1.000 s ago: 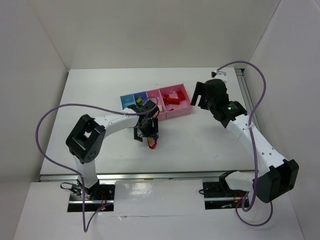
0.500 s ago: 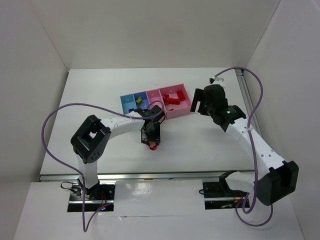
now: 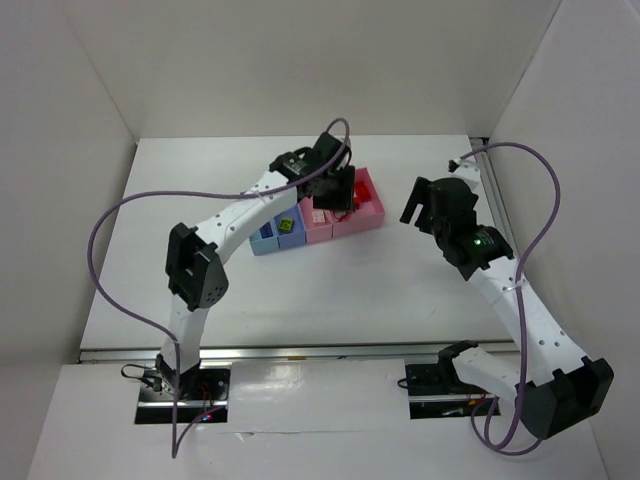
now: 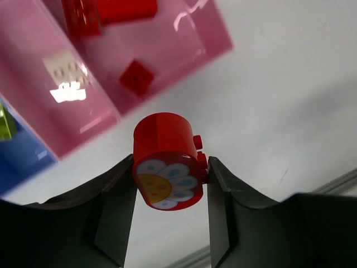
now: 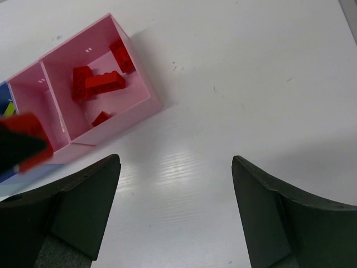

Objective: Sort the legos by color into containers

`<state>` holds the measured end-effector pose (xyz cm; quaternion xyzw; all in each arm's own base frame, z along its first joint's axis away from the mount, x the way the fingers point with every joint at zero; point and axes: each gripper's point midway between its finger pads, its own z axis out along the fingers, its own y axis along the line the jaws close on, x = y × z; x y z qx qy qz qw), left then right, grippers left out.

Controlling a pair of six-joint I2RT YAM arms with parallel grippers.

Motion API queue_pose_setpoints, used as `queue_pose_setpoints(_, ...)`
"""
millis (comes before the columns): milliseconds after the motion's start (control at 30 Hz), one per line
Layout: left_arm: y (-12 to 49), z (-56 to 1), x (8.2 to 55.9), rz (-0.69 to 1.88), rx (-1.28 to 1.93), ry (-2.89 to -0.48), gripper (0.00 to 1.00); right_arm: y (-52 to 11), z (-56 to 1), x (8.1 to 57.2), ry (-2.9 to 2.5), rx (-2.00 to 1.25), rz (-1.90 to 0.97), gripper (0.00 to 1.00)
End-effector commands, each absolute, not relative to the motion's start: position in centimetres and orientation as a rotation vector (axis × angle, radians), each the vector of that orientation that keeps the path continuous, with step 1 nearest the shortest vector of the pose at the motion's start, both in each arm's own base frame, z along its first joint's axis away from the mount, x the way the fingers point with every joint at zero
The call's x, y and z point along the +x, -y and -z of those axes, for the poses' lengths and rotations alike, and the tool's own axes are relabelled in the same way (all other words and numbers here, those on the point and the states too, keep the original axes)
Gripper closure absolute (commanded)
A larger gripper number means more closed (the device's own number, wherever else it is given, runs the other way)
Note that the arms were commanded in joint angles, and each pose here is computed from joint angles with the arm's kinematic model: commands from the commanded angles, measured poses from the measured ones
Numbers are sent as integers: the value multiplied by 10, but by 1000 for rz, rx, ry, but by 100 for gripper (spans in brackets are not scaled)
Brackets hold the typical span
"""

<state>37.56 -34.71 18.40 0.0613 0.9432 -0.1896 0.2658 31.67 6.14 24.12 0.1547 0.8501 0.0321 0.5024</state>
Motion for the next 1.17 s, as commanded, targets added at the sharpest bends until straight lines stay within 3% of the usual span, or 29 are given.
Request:
queue_pose_setpoints(0, 343, -166, 416, 503, 199, -2563, 70, -47, -250, 305, -2007, 424, -47, 12)
queue_pose_setpoints(100, 358, -164, 455, 564, 172, -2485, 67, -43, -254, 306, -1990, 450, -43, 12)
queue_pose_setpoints(167, 369, -166, 476, 643, 156, -2425, 61, -42, -255, 304, -2002, 449, -35, 12)
queue_pose_setpoints(233, 369, -146, 488, 643, 145, -2438, 39, -42, -253, 302, -2008, 457, -36, 11)
queue_pose_setpoints(267, 370, -151, 493, 678, 132, -2428, 23, -40, -257, 302, -2002, 463, -27, 11)
queue_pose_setpoints(400, 371, -170, 489, 718, 162, -2388, 7, -36, -255, 300, -2001, 484, -8, 0)
queue_pose_setpoints(567, 378, -216, 451, 728, 317, -2308, 5, -27, -244, 302, -1991, 590, 43, 0)
queue_pose_setpoints(600, 371, -246, 445, 735, 307, -2253, 5, -24, -240, 302, -1993, 621, 63, 0)
queue_pose_setpoints(700, 344, -247, 429, 641, 309, -2249, 5, -9, -231, 302, -1982, 730, 155, 0)
queue_pose_setpoints(767, 318, -279, 413, 584, 276, -2183, 5, -5, -227, 303, -1988, 746, 200, 0)
queue_pose_setpoints(933, 246, -258, 378, 326, 172, -2215, 5, -8, -223, 309, -1995, 715, 199, 0)
queue_pose_setpoints(1133, 192, -249, 346, 297, 63, -2206, 4, -18, -206, 314, -2001, 696, 115, 0)
